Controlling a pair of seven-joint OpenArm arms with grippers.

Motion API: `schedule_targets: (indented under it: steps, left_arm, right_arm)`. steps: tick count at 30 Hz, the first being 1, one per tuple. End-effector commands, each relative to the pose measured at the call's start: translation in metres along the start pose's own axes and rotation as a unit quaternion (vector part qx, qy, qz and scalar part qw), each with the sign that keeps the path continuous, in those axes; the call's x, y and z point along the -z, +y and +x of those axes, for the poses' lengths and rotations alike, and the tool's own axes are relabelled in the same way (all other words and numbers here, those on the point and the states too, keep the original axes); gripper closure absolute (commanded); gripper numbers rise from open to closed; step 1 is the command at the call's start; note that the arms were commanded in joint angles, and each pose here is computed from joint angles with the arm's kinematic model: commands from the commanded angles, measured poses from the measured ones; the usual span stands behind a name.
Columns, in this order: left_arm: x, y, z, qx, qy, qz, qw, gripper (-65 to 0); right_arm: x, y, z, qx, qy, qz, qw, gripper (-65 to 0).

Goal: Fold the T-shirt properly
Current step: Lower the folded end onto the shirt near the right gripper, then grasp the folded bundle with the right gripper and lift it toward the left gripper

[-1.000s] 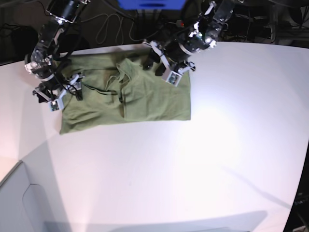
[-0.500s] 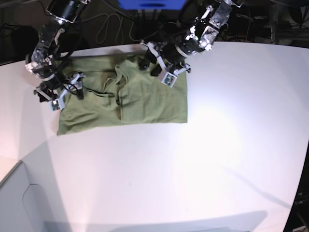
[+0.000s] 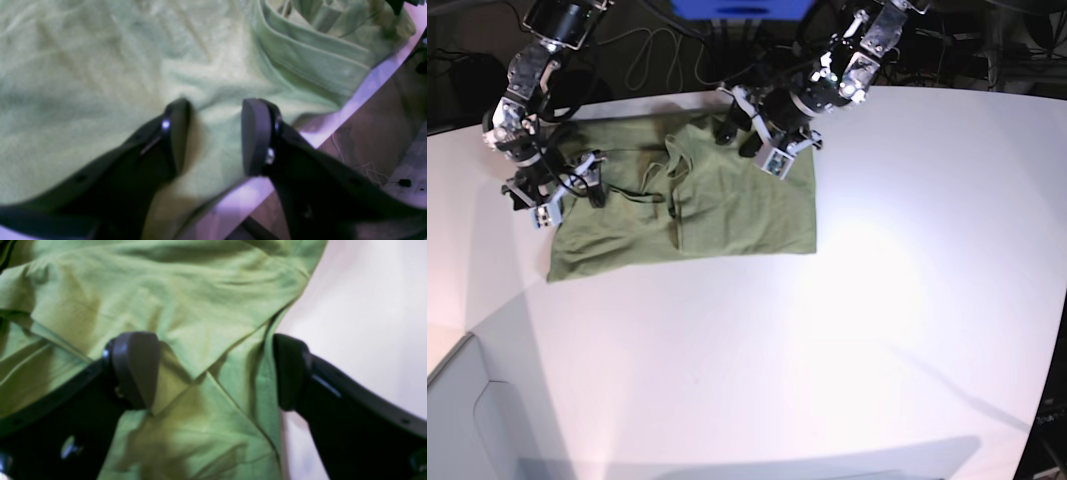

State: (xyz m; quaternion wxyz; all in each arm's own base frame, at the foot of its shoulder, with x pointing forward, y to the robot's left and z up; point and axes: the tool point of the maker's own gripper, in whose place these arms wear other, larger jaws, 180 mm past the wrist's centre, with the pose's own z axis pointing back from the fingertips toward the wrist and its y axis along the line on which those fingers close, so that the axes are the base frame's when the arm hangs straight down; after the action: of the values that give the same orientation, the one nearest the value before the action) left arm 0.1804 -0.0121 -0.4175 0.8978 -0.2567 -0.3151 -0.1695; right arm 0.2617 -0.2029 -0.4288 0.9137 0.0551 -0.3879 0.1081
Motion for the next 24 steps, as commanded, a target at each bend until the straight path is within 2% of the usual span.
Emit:
schedule_targets:
  steps: [1, 5, 8, 14, 21, 24]
  left_arm:
    - [-0.002, 0.000, -0.003, 0.000, 0.008, 0.002, 1.000, -25.6]
    - [-0.001, 0.000, -0.001, 0.001, 0.006, 0.002, 1.000, -25.6]
    - [-0.001, 0.001, 0.000, 0.001, 0.006, 0.003, 1.000, -25.6]
    - [-0.005, -0.002, 0.012, 0.004, -0.011, 0.001, 1.000, -25.6]
    - [-0.028, -0.024, 0.060, 0.028, -0.079, -0.019, 0.996, -26.0]
    - [-0.041, -0.020, 0.077, 0.028, -0.107, -0.010, 0.994, -26.0]
  right_arm:
    - [-0.001, 0.000, -0.005, -0.005, 0.016, 0.000, 0.9999, -39.0]
    - [-0.001, 0.000, -0.005, -0.005, 0.016, 0.001, 0.9999, -18.0]
    - [-0.001, 0.001, -0.006, -0.003, 0.016, 0.002, 0.9999, 0.0]
    - [0.002, 0.005, 0.004, -0.010, 0.005, 0.007, 0.9999, -0.1]
    - [-0.005, 0.023, 0.040, -0.062, -0.032, 0.017, 0.9975, -0.1]
    - [-0.009, 0.031, 0.052, -0.082, -0.042, 0.021, 0.9955, -0.1]
